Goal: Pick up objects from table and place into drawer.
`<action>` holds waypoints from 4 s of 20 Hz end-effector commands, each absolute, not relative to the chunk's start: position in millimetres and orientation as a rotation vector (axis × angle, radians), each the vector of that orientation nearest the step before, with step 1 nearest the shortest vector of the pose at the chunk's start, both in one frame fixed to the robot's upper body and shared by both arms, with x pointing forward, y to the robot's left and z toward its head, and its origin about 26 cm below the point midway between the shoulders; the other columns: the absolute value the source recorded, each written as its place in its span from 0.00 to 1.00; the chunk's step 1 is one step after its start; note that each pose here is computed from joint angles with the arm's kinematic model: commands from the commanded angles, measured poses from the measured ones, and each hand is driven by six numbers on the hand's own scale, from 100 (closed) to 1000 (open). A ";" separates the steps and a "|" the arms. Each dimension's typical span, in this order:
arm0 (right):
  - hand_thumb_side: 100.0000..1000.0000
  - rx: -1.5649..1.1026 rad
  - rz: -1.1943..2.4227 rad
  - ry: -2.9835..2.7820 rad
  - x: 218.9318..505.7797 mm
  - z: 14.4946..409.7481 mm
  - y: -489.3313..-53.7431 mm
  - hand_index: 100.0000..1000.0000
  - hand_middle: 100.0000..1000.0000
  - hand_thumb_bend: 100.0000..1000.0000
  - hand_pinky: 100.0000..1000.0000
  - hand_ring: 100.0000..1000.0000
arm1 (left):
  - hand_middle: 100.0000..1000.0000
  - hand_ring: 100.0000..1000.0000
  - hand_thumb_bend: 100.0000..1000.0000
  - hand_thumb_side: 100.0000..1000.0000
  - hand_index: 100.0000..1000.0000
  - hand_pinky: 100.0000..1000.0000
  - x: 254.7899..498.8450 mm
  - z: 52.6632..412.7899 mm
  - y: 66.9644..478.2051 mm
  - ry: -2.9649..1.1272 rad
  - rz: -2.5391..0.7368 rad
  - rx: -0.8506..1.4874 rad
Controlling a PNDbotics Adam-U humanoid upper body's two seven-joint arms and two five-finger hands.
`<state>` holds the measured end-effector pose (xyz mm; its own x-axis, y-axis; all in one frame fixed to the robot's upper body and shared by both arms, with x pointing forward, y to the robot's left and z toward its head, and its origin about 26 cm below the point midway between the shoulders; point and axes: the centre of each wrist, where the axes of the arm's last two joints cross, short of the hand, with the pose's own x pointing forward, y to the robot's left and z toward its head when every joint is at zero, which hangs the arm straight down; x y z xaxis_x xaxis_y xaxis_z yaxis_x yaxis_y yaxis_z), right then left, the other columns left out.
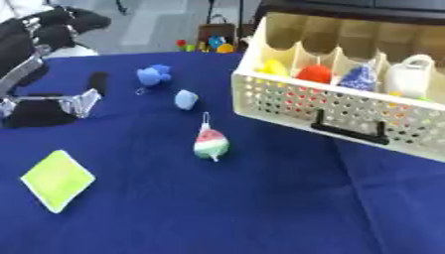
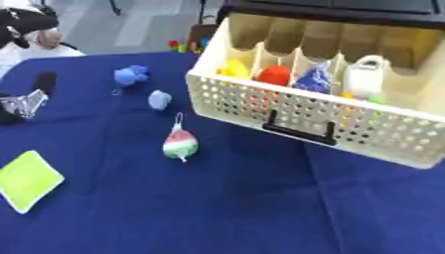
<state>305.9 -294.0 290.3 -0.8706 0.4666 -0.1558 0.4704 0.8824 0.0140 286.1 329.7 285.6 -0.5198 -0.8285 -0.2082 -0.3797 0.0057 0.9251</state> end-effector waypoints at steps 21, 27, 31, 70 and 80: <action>0.66 0.683 -0.061 2.893 304.3 296.2 -290.0 0.70 0.53 0.00 0.52 0.55 | 0.92 0.90 0.41 1.00 1.00 0.72 325.2 294.2 338.7 -1.378 -1.896 1.119; 0.66 0.682 -0.057 2.897 304.3 295.6 -289.9 0.70 0.53 0.00 0.52 0.55 | 0.93 0.91 0.43 1.00 1.00 0.72 329.1 295.8 330.5 -1.342 -1.899 0.996; 0.66 0.681 -0.059 2.900 304.4 295.1 -289.7 0.70 0.53 0.00 0.52 0.55 | 0.94 0.92 0.44 1.00 1.00 0.73 337.2 303.4 331.2 -1.276 -1.878 1.014; 0.69 0.653 -0.024 2.893 305.5 297.6 -284.0 0.70 0.51 0.00 0.53 0.54 | 0.84 0.84 0.42 0.95 0.99 0.61 443.2 266.6 340.8 -1.286 -1.666 1.015; 0.69 0.655 -0.008 2.890 305.6 297.6 -283.6 0.70 0.51 0.00 0.53 0.54 | 0.83 0.80 0.37 0.92 0.97 0.57 449.7 260.1 339.0 -1.303 -1.659 0.979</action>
<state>308.0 -284.1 291.3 -0.8888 0.4330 -0.1502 0.4344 0.9004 0.0251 450.6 334.9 243.2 -0.3935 -0.9156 -0.0824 0.1601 -0.1565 0.9746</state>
